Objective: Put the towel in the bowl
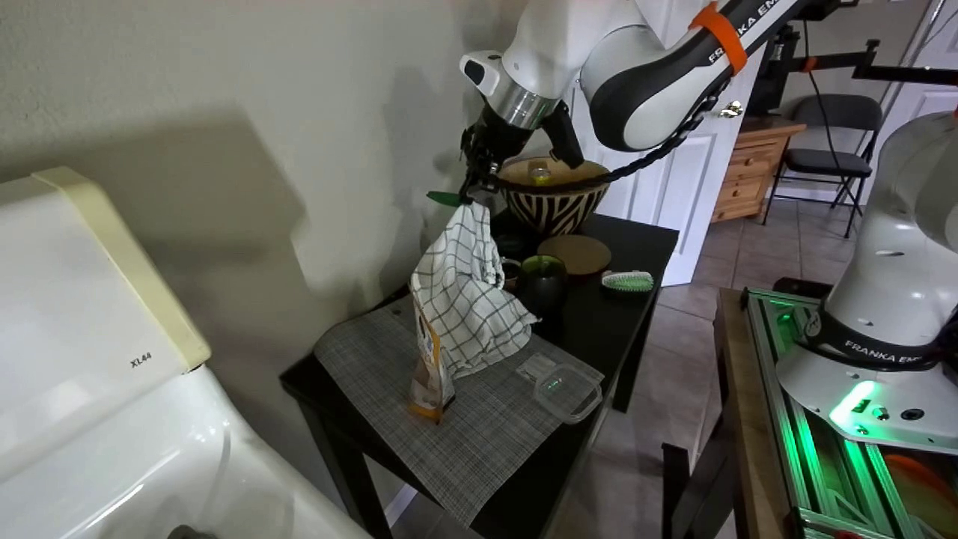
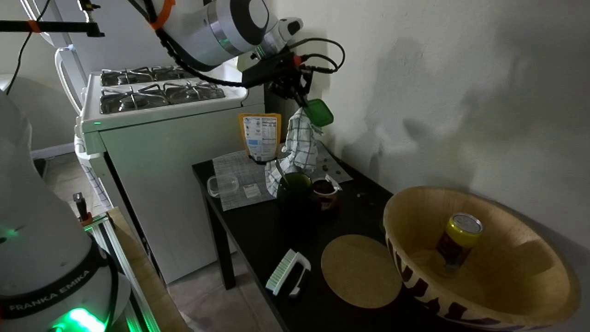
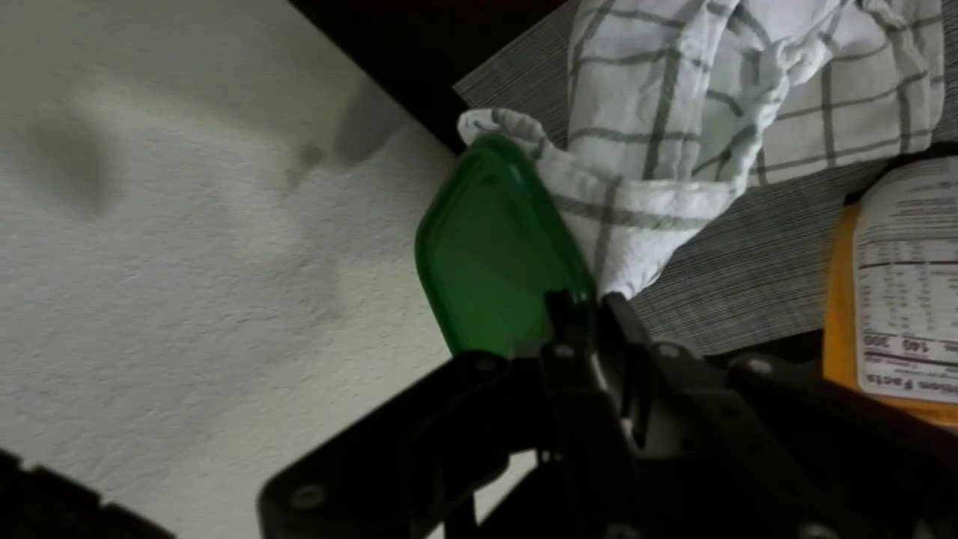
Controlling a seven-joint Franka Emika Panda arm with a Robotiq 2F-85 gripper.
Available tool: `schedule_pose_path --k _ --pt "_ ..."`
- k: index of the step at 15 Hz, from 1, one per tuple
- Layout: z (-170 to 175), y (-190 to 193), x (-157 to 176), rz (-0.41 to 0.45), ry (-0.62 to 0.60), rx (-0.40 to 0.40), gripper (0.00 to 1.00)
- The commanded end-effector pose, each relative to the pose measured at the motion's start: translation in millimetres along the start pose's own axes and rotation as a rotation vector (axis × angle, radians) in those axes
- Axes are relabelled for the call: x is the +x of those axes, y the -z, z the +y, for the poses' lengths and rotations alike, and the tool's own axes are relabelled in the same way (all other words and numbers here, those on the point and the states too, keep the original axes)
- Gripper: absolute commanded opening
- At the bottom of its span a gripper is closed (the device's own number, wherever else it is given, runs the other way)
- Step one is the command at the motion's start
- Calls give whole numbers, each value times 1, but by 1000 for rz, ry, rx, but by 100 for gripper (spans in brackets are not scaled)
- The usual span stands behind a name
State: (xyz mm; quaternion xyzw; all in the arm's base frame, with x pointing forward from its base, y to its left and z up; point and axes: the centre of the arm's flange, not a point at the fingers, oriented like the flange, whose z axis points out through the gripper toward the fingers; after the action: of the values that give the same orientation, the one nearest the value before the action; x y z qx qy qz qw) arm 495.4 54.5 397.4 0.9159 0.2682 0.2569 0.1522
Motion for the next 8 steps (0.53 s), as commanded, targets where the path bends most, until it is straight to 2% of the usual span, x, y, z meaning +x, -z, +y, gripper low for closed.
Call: schedule_pose_path --k 1,5,8 --pt "5 2 17 21 -37 -68 3" --pt "10 7 29 49 -42 -105 3" --pt "8 20 35 78 -30 -99 3"
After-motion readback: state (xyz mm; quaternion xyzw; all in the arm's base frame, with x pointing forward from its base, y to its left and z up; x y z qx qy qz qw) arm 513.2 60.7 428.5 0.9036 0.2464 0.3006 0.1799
